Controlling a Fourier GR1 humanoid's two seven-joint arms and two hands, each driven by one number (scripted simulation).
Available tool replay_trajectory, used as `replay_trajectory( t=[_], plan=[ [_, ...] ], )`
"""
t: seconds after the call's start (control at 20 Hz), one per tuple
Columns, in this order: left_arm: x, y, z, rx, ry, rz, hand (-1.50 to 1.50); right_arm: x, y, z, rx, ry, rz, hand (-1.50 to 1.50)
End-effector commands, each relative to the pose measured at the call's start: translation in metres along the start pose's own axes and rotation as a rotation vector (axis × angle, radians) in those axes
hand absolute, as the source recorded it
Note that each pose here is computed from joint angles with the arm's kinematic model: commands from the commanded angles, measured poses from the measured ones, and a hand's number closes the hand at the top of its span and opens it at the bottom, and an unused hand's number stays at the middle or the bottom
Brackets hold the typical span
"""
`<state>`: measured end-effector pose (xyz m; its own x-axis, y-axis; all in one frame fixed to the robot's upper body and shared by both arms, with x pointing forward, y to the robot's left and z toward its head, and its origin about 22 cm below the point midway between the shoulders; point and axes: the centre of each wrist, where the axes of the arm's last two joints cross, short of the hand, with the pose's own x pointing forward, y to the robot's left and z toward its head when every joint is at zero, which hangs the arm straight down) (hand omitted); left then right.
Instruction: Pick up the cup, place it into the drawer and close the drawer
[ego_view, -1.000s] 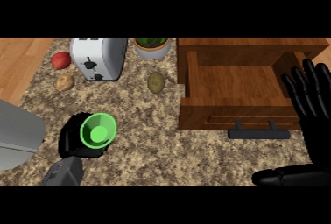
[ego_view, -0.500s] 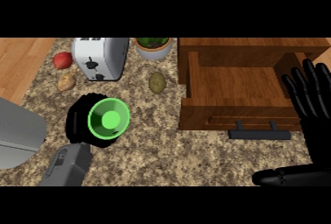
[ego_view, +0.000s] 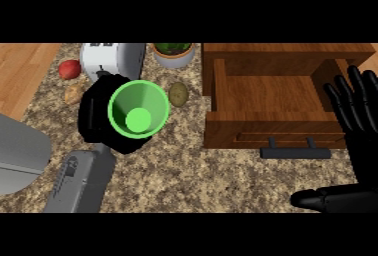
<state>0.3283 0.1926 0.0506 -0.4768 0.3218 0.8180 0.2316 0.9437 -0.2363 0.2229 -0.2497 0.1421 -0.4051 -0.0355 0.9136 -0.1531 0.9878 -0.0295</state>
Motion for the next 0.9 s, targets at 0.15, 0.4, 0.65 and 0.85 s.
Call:
replay_trajectory(
  t=[0.15,0.4,0.65,0.85],
  plan=[
    [0.043,-0.035,-0.055,-0.027,-0.027,-0.026,1.50,-0.004,-0.010,0.006,0.009,-0.015,0.012,-1.50],
    [0.051,-0.063,-0.090,-0.052,0.008,-0.073,1.50,0.009,0.000,0.008,-0.008,-0.009,-0.002,-1.50],
    [0.049,-0.104,-0.118,-0.062,-0.013,-0.108,1.50,0.000,-0.013,-0.014,0.000,-0.006,-0.006,-1.50],
    [0.042,-0.117,-0.135,-0.082,0.053,-0.109,1.50,-0.006,-0.001,0.000,0.011,-0.008,-0.005,-1.50]
  ],
)
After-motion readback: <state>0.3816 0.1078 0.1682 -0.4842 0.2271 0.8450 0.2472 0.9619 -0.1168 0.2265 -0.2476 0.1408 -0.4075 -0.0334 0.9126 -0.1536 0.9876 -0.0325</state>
